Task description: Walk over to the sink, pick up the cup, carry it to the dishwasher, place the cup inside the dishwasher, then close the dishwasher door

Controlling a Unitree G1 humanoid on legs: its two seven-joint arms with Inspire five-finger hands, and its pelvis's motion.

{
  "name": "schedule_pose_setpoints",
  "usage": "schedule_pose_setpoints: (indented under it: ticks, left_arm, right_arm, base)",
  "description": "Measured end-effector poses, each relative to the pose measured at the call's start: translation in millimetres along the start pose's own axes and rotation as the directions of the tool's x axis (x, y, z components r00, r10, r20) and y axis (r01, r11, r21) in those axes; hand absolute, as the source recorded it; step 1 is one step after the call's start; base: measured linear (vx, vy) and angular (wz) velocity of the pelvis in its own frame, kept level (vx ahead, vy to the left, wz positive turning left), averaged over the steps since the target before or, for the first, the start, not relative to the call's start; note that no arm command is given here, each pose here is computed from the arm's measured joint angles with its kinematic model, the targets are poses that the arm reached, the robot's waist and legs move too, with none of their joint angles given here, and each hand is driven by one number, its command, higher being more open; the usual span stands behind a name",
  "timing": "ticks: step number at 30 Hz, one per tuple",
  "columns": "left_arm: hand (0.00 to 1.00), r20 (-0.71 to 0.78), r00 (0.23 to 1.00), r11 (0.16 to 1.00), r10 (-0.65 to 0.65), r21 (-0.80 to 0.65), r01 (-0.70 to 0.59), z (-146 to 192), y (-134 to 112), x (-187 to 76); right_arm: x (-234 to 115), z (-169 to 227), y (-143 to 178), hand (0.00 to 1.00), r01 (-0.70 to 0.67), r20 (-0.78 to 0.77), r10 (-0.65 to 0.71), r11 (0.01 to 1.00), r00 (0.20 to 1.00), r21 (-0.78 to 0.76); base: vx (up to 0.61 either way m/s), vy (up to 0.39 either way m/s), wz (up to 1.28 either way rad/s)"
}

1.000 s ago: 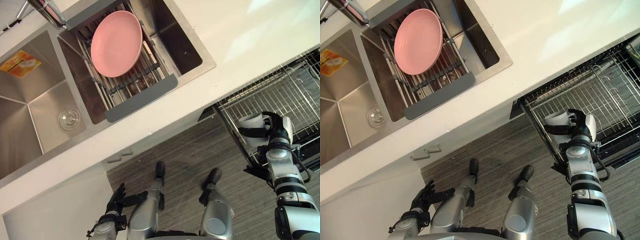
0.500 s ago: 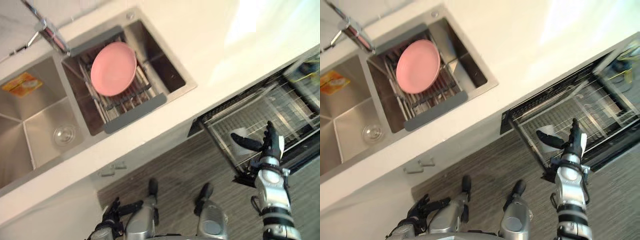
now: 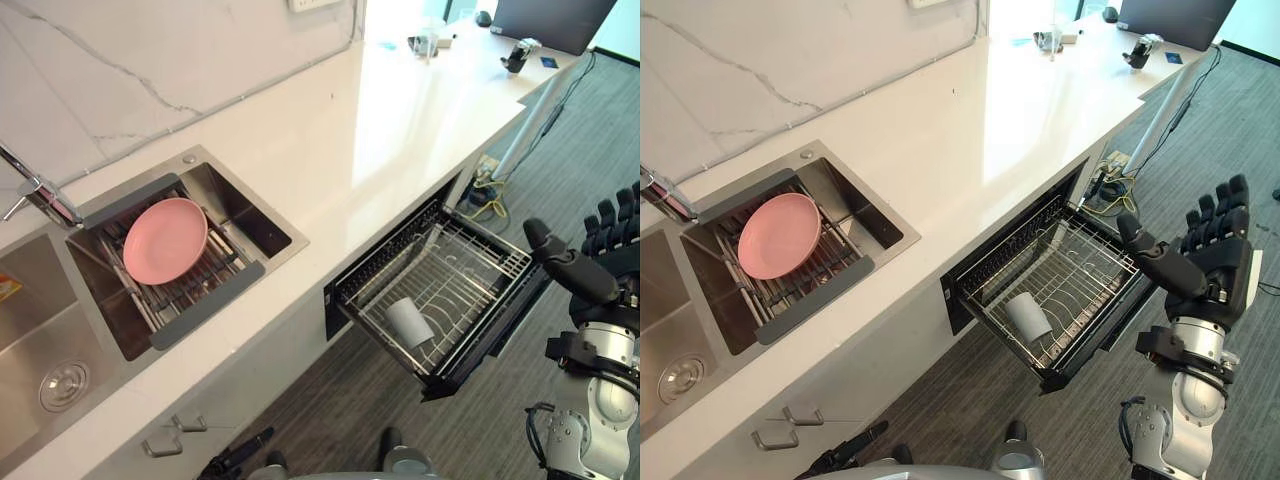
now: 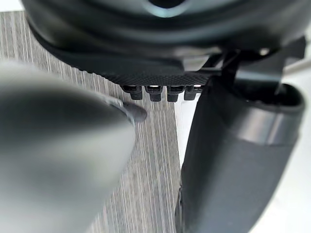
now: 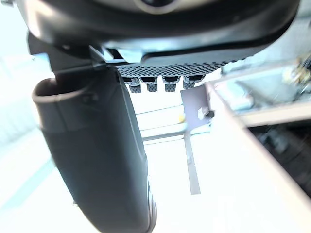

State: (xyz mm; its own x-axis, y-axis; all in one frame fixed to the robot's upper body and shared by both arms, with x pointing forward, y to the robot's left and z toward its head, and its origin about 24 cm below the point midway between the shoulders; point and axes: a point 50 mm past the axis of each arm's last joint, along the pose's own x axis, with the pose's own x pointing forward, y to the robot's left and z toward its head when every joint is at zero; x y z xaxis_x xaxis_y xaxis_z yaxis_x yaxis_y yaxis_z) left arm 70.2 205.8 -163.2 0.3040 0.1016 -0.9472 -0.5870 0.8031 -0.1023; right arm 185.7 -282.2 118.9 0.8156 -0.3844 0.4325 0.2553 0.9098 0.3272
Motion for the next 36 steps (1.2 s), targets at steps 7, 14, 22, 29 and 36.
schedule_pose_setpoints:
  ticks: [7,14,22,29,36]
  left_arm:
    - [1.0,-0.006,1.0,0.991,-0.016,0.133,0.017,-5,-4,1]
    - [1.0,-0.028,0.998,0.971,-0.047,0.235,0.052,0,-6,2]
    - [1.0,-0.087,0.996,0.949,0.003,0.315,0.025,10,-3,4]
    - [1.0,-0.108,0.994,0.927,-0.008,0.373,0.048,14,-7,5]
    - [1.0,-0.099,0.995,0.917,-0.022,0.394,0.059,17,-7,5]
  right_arm:
    - [-8,-23,46,1.0,-0.266,-0.07,0.296,0.922,0.953,0.281]
    - [-14,-35,64,1.0,-0.309,-0.085,0.377,0.851,0.922,0.425]
    - [-21,-58,66,1.0,-0.276,-0.194,0.402,0.839,0.895,0.469]
    - [-14,-52,61,1.0,-0.305,-0.185,0.415,0.847,0.891,0.435]
    - [-16,-54,63,1.0,-0.301,-0.188,0.417,0.842,0.889,0.447]
  base:
    - [-0.04,0.039,0.11]
    - [0.04,0.099,0.35]
    - [0.15,0.014,0.85]
    - [0.12,-0.135,0.6]
    - [0.03,-0.018,0.07]
